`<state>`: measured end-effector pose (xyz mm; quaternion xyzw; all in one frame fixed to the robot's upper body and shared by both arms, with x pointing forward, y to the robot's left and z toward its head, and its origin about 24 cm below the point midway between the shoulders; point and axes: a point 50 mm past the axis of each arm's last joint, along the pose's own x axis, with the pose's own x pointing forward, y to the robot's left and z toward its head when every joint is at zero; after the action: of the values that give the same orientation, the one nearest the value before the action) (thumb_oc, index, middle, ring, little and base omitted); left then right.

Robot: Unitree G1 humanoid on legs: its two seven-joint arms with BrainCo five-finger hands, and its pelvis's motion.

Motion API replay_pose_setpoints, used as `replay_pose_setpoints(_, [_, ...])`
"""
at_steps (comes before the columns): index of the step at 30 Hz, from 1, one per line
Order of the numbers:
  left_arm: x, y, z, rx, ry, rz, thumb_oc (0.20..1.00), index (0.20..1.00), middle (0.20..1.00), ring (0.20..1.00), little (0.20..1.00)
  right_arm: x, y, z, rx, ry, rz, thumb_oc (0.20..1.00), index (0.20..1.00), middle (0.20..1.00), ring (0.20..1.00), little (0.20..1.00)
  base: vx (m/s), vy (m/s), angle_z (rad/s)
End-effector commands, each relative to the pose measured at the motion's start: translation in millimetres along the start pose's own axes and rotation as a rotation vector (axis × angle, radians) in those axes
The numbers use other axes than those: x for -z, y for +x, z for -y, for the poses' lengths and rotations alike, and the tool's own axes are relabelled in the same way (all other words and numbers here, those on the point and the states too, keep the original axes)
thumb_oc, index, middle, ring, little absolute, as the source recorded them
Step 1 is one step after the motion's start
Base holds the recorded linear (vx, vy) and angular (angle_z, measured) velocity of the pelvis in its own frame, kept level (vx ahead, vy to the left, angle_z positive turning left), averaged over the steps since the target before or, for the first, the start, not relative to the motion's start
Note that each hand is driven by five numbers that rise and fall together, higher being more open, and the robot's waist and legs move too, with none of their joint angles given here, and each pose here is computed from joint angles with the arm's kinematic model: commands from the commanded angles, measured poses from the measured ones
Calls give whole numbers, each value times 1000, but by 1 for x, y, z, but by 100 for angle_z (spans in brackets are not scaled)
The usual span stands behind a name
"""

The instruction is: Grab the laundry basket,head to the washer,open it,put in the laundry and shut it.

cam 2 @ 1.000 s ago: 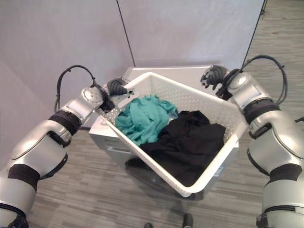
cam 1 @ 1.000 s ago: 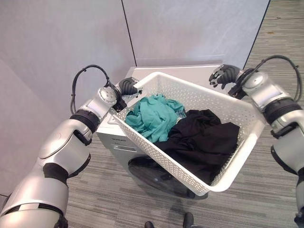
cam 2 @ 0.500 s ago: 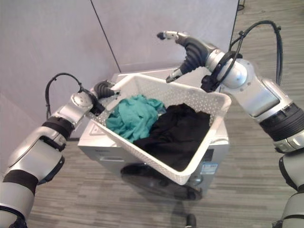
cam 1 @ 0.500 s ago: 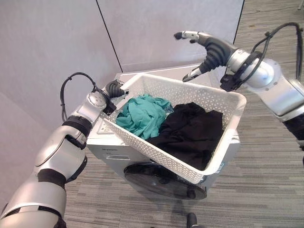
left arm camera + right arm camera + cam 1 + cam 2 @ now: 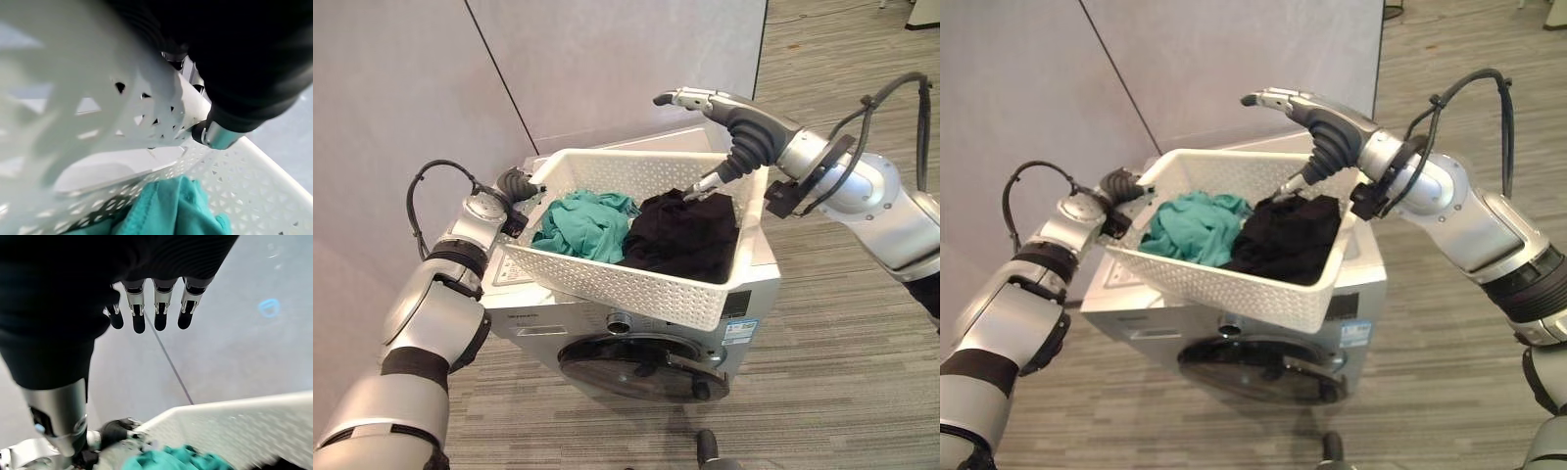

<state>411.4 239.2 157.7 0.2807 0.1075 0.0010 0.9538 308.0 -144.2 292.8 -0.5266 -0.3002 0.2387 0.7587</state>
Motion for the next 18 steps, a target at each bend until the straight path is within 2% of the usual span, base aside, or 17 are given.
replay_pose_setpoints(1, [95,-15,76,103,-159,-307,200,200,200,200,200,-13,2,44,177,-11,63,1000,1000,1000,1000,1000,14,-37,-3])
replay_pose_setpoints(9, [111,-21,86,103,-238,-362,200,200,200,200,200,-9,3,35,163,33,54,1000,1000,1000,1000,1000,9,-30,2])
replay_pose_setpoints(14, [115,-23,96,88,-471,-367,200,200,200,200,200,-1,3,26,145,53,28,1000,1000,1000,1000,1000,-5,-33,5])
replay_pose_setpoints(18, [118,-24,95,87,-501,-353,200,200,200,200,200,3,2,23,139,54,12,1000,1000,1000,1000,1000,1,-9,4])
